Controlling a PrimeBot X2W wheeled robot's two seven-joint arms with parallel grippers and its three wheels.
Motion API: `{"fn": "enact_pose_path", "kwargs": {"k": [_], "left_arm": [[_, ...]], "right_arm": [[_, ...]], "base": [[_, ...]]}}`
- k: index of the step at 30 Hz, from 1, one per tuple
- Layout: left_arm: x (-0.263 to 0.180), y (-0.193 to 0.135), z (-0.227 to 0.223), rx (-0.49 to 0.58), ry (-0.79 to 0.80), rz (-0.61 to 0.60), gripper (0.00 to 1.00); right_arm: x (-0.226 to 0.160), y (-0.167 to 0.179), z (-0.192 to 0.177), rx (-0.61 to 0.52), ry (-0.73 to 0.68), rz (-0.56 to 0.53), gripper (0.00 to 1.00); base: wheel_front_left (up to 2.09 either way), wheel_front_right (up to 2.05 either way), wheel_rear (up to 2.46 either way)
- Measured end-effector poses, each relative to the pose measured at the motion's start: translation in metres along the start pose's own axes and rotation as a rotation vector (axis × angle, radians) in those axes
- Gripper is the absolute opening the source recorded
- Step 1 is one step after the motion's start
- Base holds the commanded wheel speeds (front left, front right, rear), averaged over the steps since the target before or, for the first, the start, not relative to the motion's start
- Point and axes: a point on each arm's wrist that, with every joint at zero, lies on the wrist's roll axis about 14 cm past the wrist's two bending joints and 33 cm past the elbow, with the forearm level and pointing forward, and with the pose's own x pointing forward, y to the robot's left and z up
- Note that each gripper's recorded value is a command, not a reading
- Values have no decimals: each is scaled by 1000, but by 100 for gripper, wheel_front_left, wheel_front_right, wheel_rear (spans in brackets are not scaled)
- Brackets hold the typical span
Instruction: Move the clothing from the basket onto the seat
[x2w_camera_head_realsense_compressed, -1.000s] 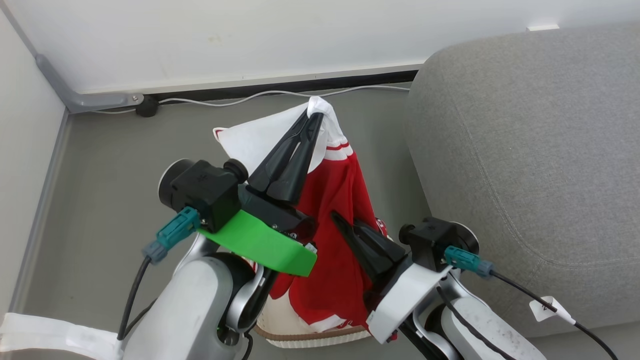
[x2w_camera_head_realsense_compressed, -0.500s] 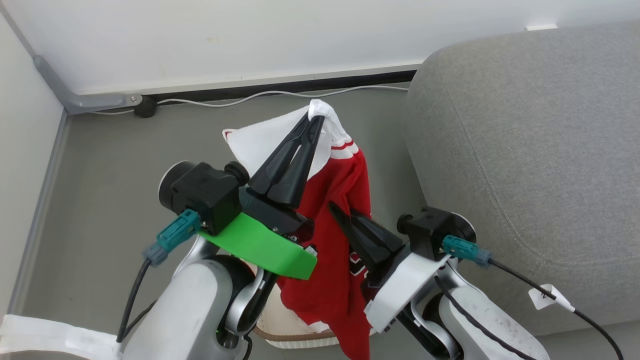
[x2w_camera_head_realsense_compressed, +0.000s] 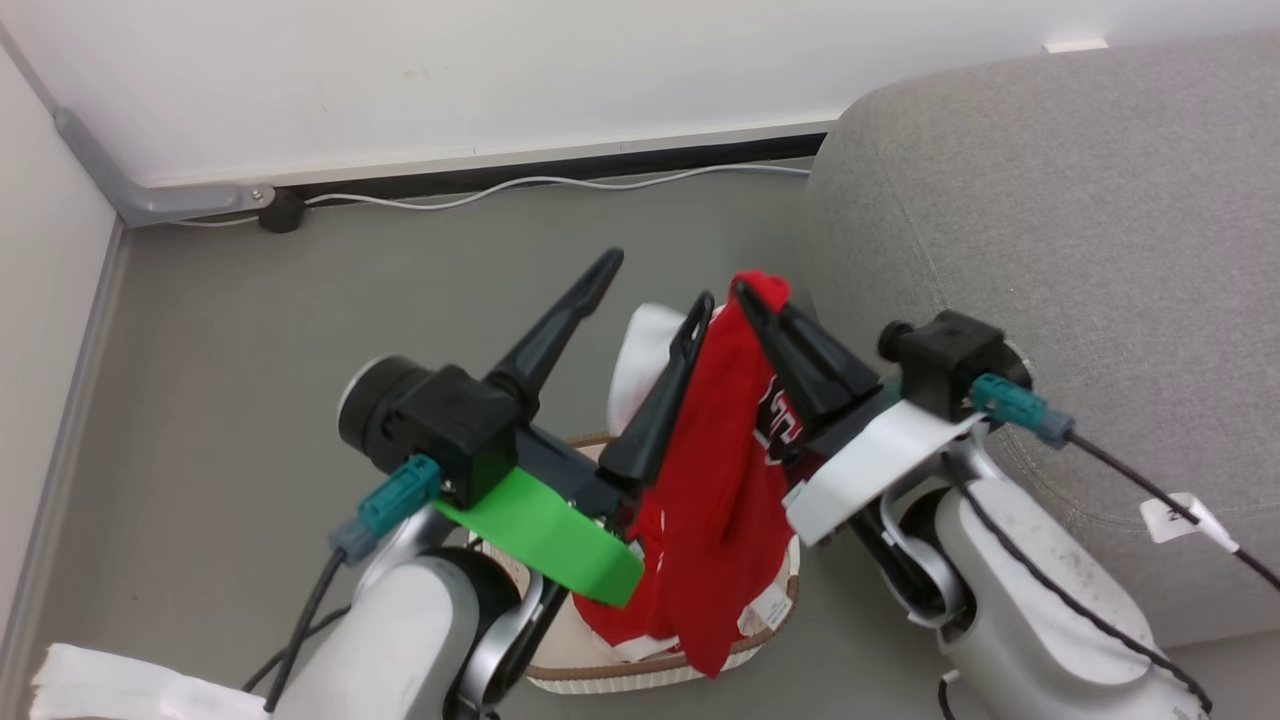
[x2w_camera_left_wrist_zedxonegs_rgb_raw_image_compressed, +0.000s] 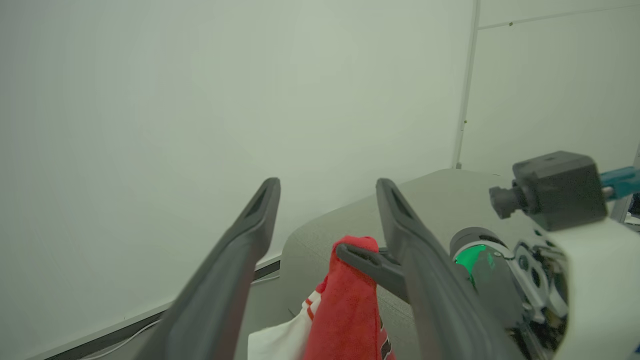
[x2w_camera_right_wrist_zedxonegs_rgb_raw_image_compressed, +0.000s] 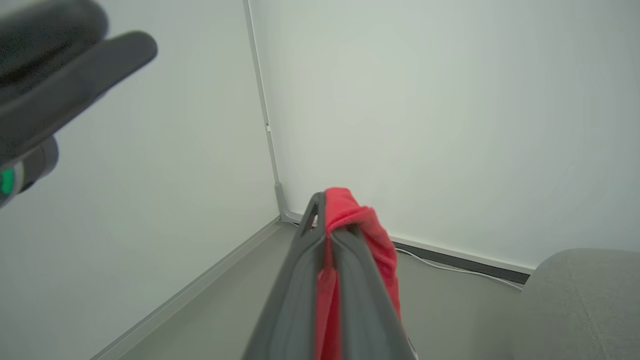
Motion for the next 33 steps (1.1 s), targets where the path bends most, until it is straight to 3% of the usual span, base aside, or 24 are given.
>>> {"fn": "enact_pose_path", "kwargs": {"k": [11,33], "left_arm": [[-18,-13,-42,-44,144,-30,100],[-8,-26,-78,-87,236,-136,100]], "right_arm": [[-3,-47,12,-35,-29,-125,0],[-34,-124,6,-58,-4,-344,0]], "base": [[0,0,0],[0,0,0]]}}
